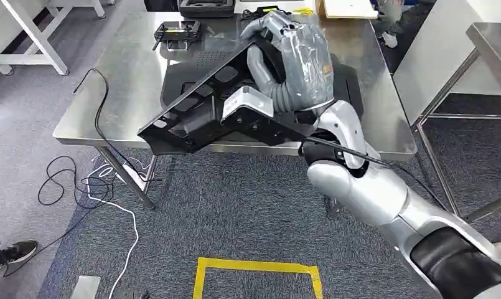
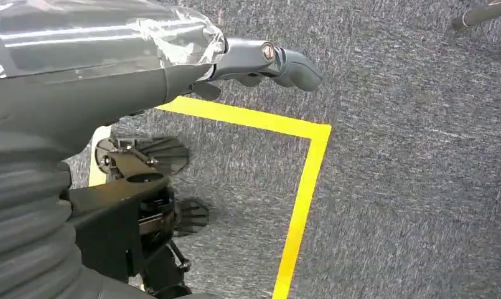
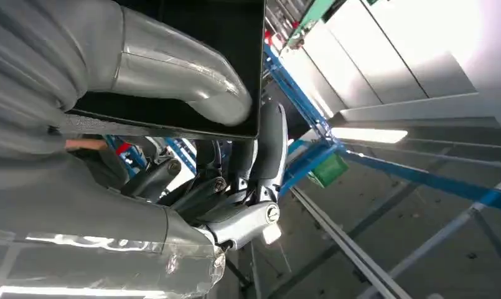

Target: Take the parts from the cabinet and place them on the table.

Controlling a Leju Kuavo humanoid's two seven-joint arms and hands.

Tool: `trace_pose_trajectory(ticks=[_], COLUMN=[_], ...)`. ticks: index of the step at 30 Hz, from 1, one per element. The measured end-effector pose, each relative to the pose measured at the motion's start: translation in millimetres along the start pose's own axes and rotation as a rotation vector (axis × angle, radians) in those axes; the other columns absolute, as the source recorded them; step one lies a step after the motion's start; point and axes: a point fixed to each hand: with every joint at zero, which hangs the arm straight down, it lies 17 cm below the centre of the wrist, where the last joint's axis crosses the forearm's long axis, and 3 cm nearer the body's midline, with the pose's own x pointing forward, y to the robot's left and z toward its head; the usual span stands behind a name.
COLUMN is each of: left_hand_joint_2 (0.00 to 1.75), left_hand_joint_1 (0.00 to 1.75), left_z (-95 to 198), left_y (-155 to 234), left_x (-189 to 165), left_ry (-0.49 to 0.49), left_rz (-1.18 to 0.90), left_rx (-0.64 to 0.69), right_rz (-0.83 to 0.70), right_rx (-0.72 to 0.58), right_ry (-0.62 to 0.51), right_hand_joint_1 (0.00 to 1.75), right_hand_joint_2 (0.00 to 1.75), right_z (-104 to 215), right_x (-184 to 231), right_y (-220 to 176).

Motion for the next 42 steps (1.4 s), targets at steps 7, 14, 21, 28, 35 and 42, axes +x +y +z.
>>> trace_pose_trajectory(ticks=[7, 14, 21, 28, 35, 42], left_hand_joint_2=[1.75, 1.75, 1.75, 1.75, 1.75, 1.75], left_hand_joint_1=[0.00, 0.00, 0.00, 0.00, 0.00, 0.00], left_z=[0, 0, 0, 0, 0, 0], left_y=[0, 0, 1, 2, 2, 4], left_x=[0, 0, 0, 0, 0, -1], left_ry=[0.000, 0.000, 0.002, 0.001, 0.003, 0.004], left_rz=[0.000, 0.001, 0.005, 0.010, 0.017, 0.024], left_rx=[0.000, 0.000, 0.003, 0.006, 0.011, 0.017], right_rz=[0.012, 0.020, -0.016, -0.025, -0.058, -0.045], right_rx=[-0.013, -0.020, -0.027, -0.067, -0.063, -0.057], right_ry=[-0.007, -0.010, 0.018, 0.028, 0.032, 0.014], right_hand_joint_1=[1.75, 1.75, 1.75, 1.75, 1.75, 1.75], right_hand_joint_2=[1.75, 1.75, 1.75, 1.75, 1.75, 1.75], right_z=[-9, -15, -24, -31, -37, -42], right_x=[1, 2, -3, -4, -3, 2], right_y=[-8, -14, -18, -28, -29, -26])
